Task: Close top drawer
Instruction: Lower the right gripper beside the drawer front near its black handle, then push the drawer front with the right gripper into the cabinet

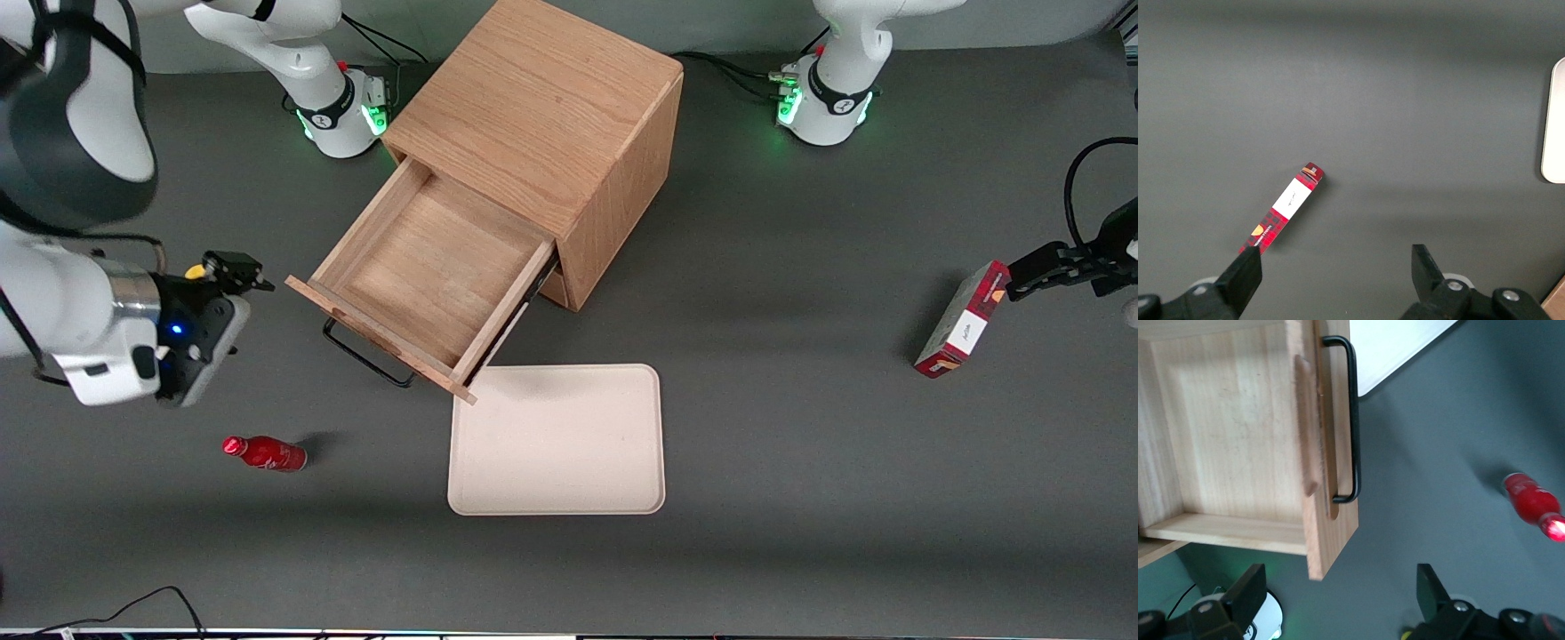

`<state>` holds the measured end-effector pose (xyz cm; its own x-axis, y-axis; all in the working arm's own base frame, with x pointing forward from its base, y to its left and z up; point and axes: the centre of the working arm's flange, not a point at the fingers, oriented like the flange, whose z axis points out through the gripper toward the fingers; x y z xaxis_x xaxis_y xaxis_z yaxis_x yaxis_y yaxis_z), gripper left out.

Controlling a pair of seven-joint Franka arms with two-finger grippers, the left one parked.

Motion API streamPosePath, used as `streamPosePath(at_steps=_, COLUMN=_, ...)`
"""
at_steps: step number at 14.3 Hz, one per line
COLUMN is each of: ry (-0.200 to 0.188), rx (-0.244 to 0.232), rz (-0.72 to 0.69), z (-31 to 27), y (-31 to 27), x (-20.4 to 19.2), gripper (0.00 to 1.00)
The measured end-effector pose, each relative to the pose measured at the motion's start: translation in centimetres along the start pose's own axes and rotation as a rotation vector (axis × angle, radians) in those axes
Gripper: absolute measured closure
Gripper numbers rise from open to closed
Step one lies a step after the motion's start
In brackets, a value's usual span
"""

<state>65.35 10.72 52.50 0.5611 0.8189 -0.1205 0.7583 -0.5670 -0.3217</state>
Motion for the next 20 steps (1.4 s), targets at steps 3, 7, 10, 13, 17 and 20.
streamPosePath(at_steps=3, ry=-0.023, rx=0.056, rz=0.033, z=3.5, y=1.5, x=2.0, gripper=0.0)
streamPosePath(at_steps=7, ry=-0.001, rx=0.125, rz=0.072, z=5.8, y=2.1, x=3.6, gripper=0.0)
streamPosePath(at_steps=10, ry=0.008, rx=0.13, rz=0.108, z=7.1, y=3.0, x=4.3, gripper=0.0)
streamPosePath(at_steps=13, ry=0.011, rx=0.135, rz=0.121, z=8.9, y=4.3, x=5.1, gripper=0.0)
streamPosePath(at_steps=17, ry=0.023, rx=0.135, rz=0.141, z=10.6, y=5.5, x=5.8, gripper=0.0)
streamPosePath(at_steps=20, ry=0.056, rx=0.149, rz=0.146, z=11.2, y=5.8, x=6.5, gripper=0.0)
